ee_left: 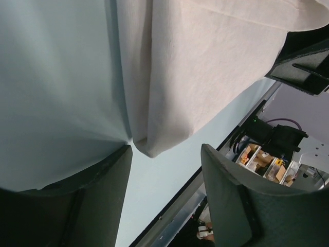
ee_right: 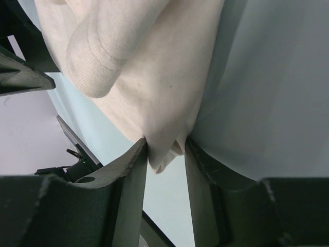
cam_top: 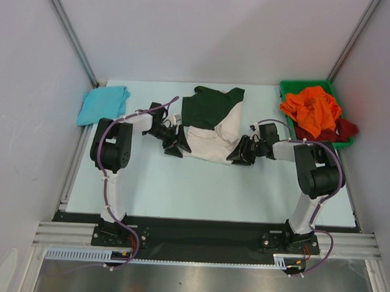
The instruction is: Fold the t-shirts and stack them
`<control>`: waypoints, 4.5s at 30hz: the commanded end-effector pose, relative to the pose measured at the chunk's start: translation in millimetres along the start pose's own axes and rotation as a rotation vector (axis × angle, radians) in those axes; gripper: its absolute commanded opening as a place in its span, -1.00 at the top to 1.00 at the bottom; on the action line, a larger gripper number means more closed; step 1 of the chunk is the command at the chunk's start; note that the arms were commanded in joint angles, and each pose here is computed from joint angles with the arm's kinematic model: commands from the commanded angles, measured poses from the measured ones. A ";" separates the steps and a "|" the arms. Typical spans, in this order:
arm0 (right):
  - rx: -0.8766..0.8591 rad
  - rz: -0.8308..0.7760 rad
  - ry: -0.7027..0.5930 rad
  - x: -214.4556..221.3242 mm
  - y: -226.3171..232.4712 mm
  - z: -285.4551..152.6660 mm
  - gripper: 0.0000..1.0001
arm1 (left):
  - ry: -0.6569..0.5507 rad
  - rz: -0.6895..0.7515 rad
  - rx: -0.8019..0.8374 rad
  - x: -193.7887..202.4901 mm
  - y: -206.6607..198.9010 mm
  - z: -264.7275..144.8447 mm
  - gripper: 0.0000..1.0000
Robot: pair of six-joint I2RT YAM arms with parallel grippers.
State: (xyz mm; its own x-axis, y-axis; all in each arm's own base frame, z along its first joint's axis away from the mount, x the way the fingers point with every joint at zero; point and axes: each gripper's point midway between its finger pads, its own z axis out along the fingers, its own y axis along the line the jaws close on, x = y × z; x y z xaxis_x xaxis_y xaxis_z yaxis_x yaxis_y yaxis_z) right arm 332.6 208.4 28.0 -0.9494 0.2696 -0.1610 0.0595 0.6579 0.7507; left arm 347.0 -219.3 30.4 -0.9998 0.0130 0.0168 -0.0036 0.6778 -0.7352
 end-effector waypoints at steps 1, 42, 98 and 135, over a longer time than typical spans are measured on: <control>0.019 -0.017 -0.009 -2.8 -4.1 4.9 0.21 | -0.010 0.018 -0.136 4.1 29.9 -1.8 -0.33; -0.172 -0.232 -0.080 -30.5 90.8 -98.4 1.00 | -0.277 0.388 -0.030 -1.7 -89.5 -99.6 0.99; -0.113 -0.460 -0.253 -205.5 93.0 -76.4 -0.13 | -0.566 0.532 -0.186 -187.0 -88.4 -133.3 -0.61; -0.087 -0.318 -0.075 -191.1 38.8 16.9 -0.04 | -0.273 0.262 0.047 -168.3 -1.2 -10.8 -0.61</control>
State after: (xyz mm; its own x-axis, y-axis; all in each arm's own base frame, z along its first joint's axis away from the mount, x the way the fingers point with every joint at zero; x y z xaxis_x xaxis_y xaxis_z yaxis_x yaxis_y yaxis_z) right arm 515.7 201.5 91.9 -0.8833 0.0987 -0.4583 -0.2980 0.6364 0.7114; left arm 514.6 -196.4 44.5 -0.9343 -0.0441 -0.3537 0.2339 0.6730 -0.7016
